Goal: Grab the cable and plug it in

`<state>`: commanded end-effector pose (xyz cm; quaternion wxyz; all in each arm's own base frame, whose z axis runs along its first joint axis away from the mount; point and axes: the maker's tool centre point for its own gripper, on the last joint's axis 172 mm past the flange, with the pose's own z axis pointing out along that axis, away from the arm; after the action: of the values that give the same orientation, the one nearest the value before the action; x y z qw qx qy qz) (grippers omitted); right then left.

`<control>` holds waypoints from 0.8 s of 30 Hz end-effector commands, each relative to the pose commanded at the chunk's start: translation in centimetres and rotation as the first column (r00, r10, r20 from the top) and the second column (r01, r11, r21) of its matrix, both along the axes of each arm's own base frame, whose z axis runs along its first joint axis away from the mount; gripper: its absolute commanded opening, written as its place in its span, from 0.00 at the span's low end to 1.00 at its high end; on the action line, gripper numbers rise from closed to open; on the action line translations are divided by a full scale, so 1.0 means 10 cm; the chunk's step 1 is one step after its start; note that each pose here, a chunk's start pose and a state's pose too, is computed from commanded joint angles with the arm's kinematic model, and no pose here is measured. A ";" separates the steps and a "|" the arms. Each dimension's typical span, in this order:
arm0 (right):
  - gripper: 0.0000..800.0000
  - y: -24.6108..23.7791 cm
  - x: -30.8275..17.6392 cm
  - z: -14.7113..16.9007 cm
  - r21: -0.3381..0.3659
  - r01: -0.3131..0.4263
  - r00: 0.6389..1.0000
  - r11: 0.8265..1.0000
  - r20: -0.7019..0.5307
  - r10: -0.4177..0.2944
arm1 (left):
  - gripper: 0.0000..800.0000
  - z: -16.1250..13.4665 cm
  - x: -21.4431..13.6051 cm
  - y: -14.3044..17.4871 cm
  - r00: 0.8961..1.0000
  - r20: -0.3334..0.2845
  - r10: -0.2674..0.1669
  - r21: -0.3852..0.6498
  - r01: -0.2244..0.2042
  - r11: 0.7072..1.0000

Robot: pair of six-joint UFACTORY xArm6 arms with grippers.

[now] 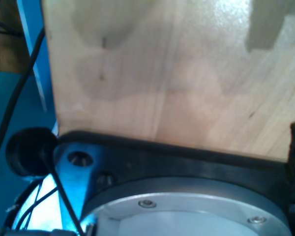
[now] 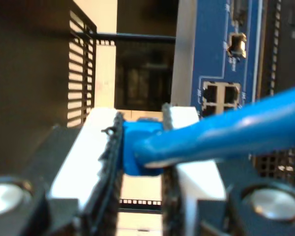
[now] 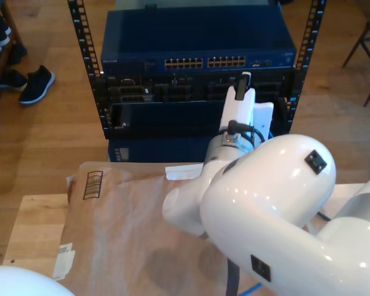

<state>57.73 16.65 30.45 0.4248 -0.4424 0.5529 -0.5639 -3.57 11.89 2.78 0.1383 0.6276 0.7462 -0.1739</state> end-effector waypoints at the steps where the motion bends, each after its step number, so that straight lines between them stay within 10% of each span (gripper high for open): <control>1: 0.00 0.03 0.02 -0.05 0.015 -0.016 1.000 1.000 -0.013 0.016 | 1.00 0.00 0.00 0.00 1.000 0.000 0.000 0.000 0.000 1.000; 8: 0.00 -0.10 0.22 -0.23 0.096 0.015 1.000 0.995 0.006 -0.016 | 1.00 0.00 0.00 0.00 1.000 0.000 0.000 0.000 0.000 1.000; 24: 0.00 -0.09 0.55 -0.24 0.029 0.014 0.993 0.999 0.119 -0.018 | 1.00 0.00 0.00 0.00 1.000 0.001 -0.001 0.000 0.001 1.000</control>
<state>63.19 15.74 28.09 0.4588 -0.3974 0.5380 -0.5850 -3.57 11.89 2.78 0.1384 0.6282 0.7457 -0.1738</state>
